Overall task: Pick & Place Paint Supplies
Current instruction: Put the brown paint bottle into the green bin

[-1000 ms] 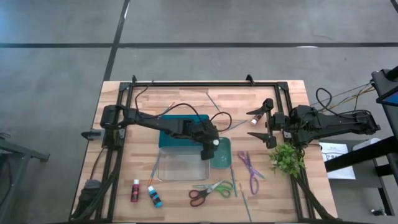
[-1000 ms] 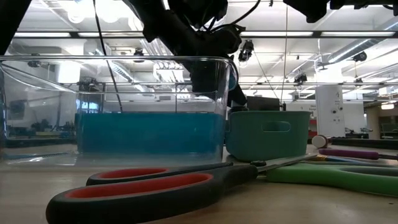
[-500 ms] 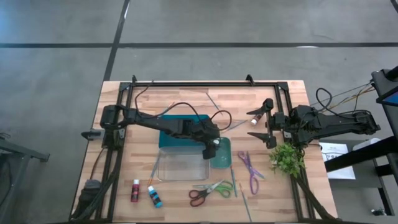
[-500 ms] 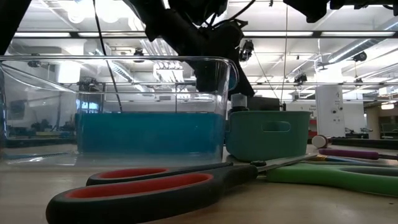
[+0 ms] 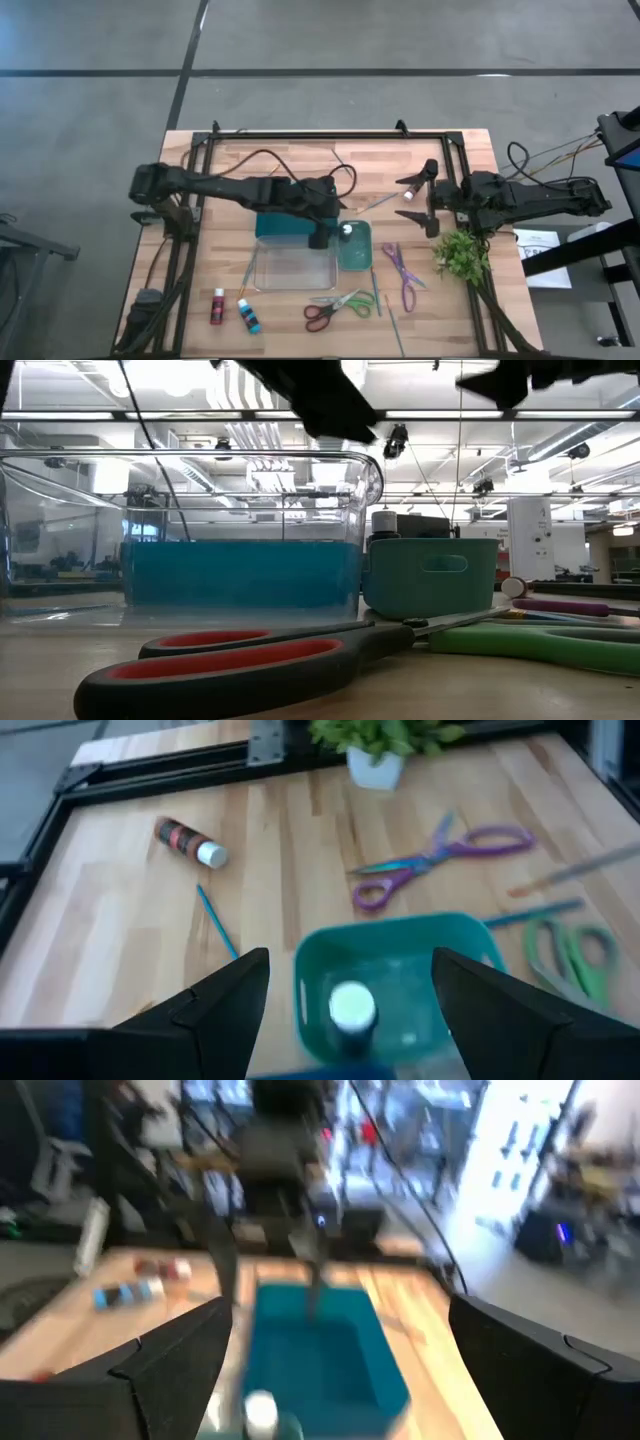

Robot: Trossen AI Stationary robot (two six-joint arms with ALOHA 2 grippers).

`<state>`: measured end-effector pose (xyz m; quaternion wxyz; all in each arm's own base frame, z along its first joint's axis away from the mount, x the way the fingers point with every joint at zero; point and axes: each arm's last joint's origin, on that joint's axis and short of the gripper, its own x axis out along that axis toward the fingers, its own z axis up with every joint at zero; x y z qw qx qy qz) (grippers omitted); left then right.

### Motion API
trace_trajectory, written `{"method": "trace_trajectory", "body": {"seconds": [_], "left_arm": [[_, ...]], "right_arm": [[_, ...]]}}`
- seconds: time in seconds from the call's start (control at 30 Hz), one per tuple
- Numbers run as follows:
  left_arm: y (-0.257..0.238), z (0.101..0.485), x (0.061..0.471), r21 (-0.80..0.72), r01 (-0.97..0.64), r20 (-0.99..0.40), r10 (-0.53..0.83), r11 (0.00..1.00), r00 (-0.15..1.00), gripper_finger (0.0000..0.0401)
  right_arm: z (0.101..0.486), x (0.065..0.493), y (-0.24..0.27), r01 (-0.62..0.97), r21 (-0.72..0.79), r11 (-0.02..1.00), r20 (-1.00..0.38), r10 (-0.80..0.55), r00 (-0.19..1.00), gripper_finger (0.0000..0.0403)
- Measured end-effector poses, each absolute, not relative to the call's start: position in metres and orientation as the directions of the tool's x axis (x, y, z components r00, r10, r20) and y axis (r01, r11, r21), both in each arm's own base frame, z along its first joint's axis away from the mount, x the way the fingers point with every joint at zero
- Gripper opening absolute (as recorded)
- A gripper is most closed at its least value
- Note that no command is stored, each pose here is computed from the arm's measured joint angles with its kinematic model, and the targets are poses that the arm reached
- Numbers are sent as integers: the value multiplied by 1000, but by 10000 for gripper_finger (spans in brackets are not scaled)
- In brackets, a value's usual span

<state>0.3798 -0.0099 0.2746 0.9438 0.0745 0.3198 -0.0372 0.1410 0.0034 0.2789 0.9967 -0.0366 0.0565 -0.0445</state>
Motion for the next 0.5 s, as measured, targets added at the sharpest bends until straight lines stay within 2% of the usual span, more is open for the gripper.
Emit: {"method": "trace_trajectory", "body": {"seconds": [0.23,0.33,0.5], "left_arm": [[-15,308,337,138,198,-634,-67,970,771,288],[-17,311,323,150,219,-633,-77,964,770,288],[-18,309,307,192,253,-624,-81,948,777,288]], "right_arm": [[293,135,0,182,-55,982,-378,-189,906,370],[307,137,-2,237,-121,964,-510,-265,818,370],[323,157,-2,219,-241,946,-716,-325,618,370]]}}
